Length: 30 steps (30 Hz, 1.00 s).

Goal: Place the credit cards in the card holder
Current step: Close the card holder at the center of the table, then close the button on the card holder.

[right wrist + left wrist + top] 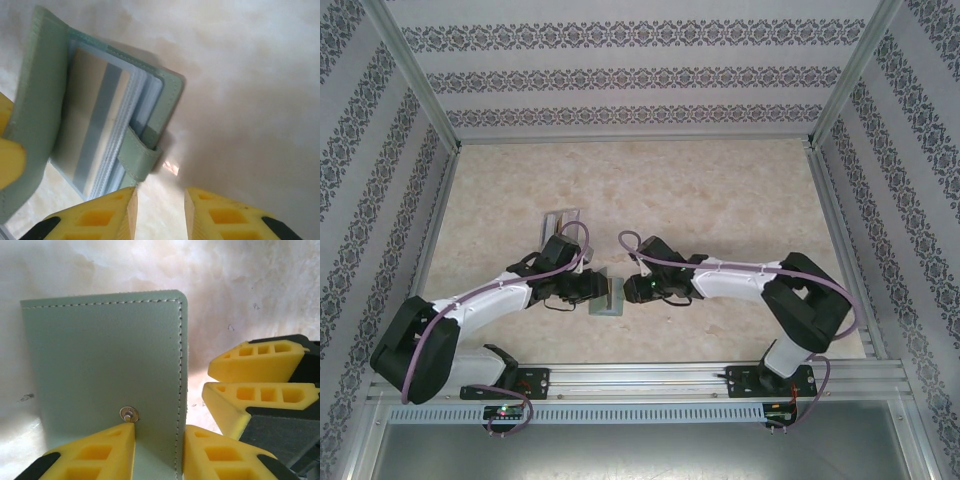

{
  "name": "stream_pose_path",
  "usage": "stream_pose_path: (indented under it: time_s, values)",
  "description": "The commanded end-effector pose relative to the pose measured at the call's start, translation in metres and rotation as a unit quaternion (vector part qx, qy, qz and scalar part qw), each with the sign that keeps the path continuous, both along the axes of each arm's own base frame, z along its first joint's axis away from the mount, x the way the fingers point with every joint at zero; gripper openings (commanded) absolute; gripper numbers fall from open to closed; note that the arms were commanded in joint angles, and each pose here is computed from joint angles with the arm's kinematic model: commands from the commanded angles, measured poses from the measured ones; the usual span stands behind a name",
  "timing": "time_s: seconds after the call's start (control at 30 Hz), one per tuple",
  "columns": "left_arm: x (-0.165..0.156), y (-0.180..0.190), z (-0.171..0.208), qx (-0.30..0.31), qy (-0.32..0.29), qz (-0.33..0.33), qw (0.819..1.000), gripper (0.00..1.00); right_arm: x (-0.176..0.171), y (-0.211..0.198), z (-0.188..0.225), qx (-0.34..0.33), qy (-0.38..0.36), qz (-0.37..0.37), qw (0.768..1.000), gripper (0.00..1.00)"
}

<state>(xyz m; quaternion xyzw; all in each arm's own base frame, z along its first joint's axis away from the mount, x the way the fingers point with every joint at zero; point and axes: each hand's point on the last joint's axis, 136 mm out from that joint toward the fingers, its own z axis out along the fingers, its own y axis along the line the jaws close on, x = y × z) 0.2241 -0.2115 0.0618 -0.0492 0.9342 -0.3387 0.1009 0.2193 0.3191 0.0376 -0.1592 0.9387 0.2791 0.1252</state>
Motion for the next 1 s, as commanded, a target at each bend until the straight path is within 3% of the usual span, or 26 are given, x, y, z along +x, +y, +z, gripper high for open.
stream_pose_path:
  time_s: [0.0, 0.17, 0.37, 0.6, 0.7, 0.97]
  values:
    - [-0.001, 0.002, -0.007, 0.021, 0.001, -0.005, 1.000, 0.26, 0.000, 0.012, 0.002, 0.013, 0.003, 0.042, 0.999, 0.36]
    - [-0.002, 0.006, -0.014, 0.032, 0.010, 0.003, 0.999, 0.21, 0.006, 0.029, -0.003, 0.018, 0.015, 0.040, 0.999, 0.42]
    - [-0.004, 0.009, -0.027, 0.043, 0.027, 0.008, 0.999, 0.17, 0.005, 0.034, -0.024, -0.005, 0.033, 0.007, 0.999, 0.37]
    - [-0.006, 0.023, -0.046, 0.084, 0.037, 0.022, 0.996, 0.16, 0.015, 0.016, -0.022, -0.012, 0.015, -0.036, 0.999, 0.07]
    - [-0.008, 0.024, -0.055, 0.093, 0.049, 0.023, 0.994, 0.16, 0.021, 0.001, -0.022, -0.017, 0.014, -0.070, 0.997, 0.01]
    - [-0.012, 0.025, -0.069, 0.090, 0.062, 0.029, 0.994, 0.14, 0.028, -0.032, -0.019, -0.047, -0.013, -0.130, 0.990, 0.06]
